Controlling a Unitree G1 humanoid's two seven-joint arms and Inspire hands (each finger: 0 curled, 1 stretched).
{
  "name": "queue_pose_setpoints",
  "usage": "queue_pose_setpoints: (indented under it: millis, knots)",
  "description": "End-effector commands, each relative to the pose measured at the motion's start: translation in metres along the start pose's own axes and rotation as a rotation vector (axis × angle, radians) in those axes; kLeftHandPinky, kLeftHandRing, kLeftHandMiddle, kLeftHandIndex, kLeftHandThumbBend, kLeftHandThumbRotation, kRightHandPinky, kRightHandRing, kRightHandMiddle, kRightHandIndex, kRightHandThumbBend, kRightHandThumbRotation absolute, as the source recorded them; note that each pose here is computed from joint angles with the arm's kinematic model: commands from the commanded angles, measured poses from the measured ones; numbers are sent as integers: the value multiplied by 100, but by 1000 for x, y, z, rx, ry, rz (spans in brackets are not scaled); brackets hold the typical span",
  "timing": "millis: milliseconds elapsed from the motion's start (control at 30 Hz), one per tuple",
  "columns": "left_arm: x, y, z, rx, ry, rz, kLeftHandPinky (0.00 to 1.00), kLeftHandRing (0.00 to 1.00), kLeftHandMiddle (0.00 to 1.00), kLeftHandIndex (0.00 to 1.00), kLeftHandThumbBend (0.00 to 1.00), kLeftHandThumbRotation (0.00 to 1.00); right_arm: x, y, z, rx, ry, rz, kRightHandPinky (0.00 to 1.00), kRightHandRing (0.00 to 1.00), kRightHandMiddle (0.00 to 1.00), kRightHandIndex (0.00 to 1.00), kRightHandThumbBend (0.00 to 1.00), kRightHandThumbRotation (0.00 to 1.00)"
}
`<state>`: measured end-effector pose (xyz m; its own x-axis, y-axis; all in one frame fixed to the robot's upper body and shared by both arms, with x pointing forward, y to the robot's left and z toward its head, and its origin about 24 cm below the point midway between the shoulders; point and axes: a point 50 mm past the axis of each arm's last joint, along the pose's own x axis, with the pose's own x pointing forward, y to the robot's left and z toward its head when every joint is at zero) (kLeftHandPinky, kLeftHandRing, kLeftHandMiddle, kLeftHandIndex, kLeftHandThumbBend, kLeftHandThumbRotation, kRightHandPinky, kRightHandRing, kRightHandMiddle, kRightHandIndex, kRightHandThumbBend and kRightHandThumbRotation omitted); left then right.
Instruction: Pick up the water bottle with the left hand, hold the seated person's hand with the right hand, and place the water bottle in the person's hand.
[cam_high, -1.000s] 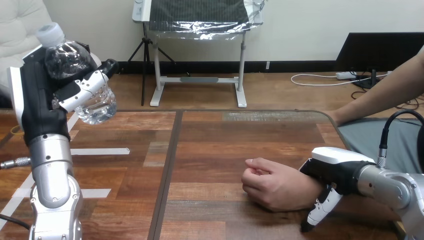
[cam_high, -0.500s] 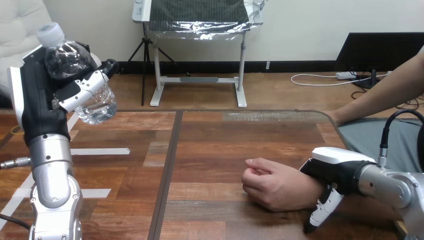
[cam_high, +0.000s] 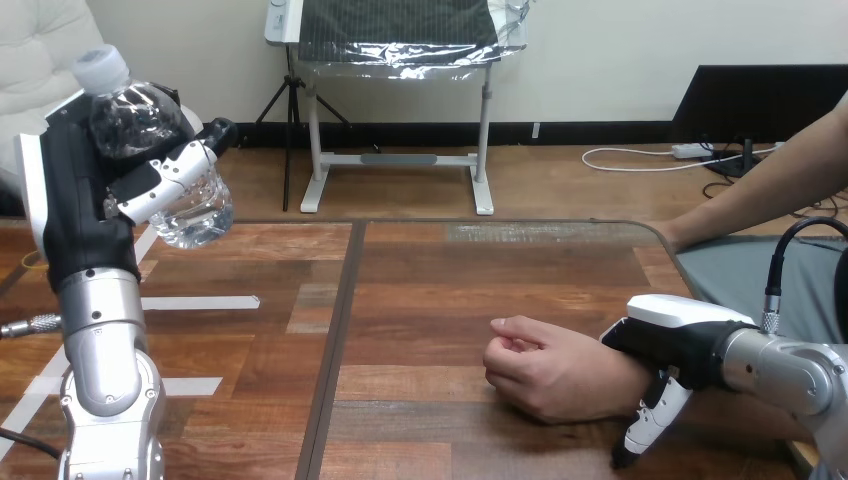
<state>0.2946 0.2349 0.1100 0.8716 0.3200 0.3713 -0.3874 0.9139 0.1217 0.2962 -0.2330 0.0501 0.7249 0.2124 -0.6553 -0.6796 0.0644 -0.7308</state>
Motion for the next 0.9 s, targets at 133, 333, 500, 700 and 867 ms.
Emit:
queue_pose_setpoints:
  millis: [133, 333, 500, 700, 867]
  knots:
    - [16, -3, 33, -44, -147, 11, 30, 35, 40, 41, 63, 0, -2, 34, -26, 33, 93, 158, 64, 80, 85, 82, 100, 15]
    - [16, -3, 32, -44, -150, 7, 30, 35, 40, 41, 62, 0, -3, 33, -27, 38, 95, 159, 64, 80, 85, 82, 100, 14]
    - [16, -2, 32, -34, -150, 7, 30, 35, 40, 41, 62, 0, -4, 32, -28, 31, 99, 160, 64, 80, 85, 82, 100, 14]
    - [16, -2, 31, -36, -147, 7, 30, 35, 40, 41, 63, 0, -4, 31, -30, 37, 115, 161, 64, 80, 84, 82, 100, 15]
    - [16, -2, 32, -30, -147, 7, 30, 35, 40, 41, 63, 0, -4, 32, -32, 44, 123, 156, 63, 79, 84, 81, 100, 15]
